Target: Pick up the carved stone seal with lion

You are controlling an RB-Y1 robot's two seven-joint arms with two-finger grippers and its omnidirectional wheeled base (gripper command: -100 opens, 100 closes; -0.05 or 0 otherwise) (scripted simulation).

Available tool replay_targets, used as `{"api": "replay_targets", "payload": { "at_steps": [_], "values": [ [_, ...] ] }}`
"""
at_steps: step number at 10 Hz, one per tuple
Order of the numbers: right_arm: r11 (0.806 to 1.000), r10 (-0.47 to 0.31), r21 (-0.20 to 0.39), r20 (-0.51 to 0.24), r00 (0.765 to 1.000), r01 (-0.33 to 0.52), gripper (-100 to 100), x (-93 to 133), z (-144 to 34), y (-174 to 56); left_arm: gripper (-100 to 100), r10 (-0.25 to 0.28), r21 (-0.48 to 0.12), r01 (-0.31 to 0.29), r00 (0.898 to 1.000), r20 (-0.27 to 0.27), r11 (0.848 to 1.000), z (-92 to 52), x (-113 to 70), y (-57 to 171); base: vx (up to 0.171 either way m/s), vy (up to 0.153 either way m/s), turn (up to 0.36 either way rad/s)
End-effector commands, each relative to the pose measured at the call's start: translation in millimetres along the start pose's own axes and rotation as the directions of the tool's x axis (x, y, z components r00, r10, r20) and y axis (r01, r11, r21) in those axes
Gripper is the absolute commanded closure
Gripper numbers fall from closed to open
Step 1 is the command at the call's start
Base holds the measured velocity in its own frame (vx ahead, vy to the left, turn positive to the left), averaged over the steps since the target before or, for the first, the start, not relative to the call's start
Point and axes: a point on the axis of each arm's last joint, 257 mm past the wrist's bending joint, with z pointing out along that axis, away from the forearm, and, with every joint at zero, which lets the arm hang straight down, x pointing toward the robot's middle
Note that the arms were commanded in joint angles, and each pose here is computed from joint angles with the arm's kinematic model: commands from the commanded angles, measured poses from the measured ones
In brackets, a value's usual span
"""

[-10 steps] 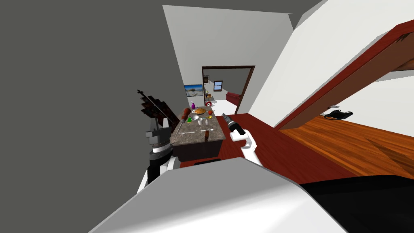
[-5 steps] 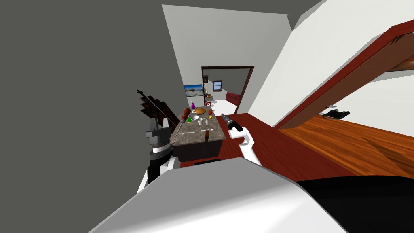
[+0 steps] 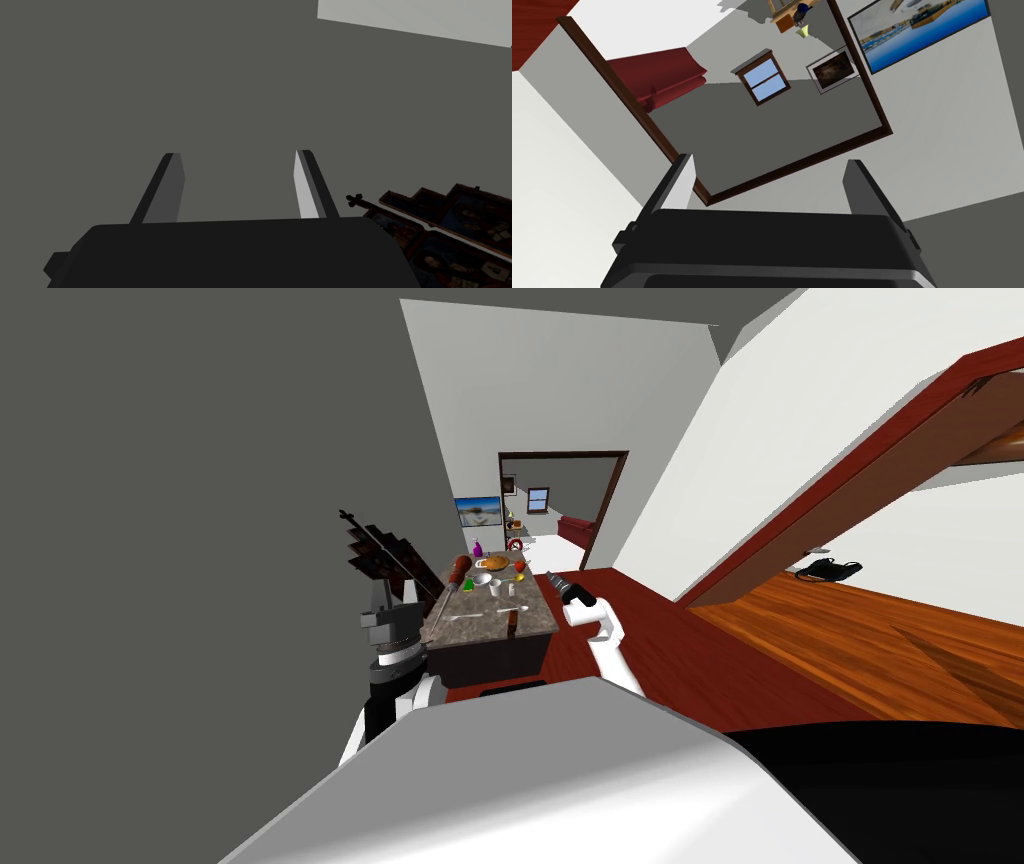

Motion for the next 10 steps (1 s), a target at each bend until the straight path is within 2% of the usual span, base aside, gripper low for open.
{"api": "replay_targets", "payload": {
  "at_steps": [1, 6, 7, 9, 10],
  "values": [
    [1.0, -0.027, 0.015, -0.03, 0.999, 0.028, -100, 4, 7.6, 4, 0, 0.0, 0.0, 0.0, 1.0, 0.0, 1.0, 0.0, 0.0, 0, -0.003, 0.01, -0.004],
    [0.995, -0.049, 0.077, -0.11, 0.993, 0.058, -100, 21, 12.6, -4, 0, 0.0, 0.0, 0.0, 1.0, 0.0, 1.0, 0.0, 0.0, 0, -0.003, 0.009, 0.002],
    [0.993, -0.072, 0.079, -0.137, 0.988, 0.084, -100, 24, 18.7, 3, 0, 0.0, 0.0, 0.0, 1.0, 0.0, 1.0, 0.0, 0.0, 0, -0.006, 0.009, 0.016],
    [0.991, -0.069, 0.104, -0.163, 0.984, 0.087, -100, 30, 17.1, -4, 0, 0.0, 0.0, 0.0, 1.0, 0.0, 1.0, 0.0, 0.0, 0, -0.003, 0.005, 0.006],
    [0.988, -0.091, 0.106, -0.196, 0.976, 0.113, -100, 35, 22.4, 3, 0, 0.0, 0.0, 0.0, 1.0, 0.0, 1.0, 0.0, 0.0, 0, -0.006, 0.007, 0.026]
  ]
}}
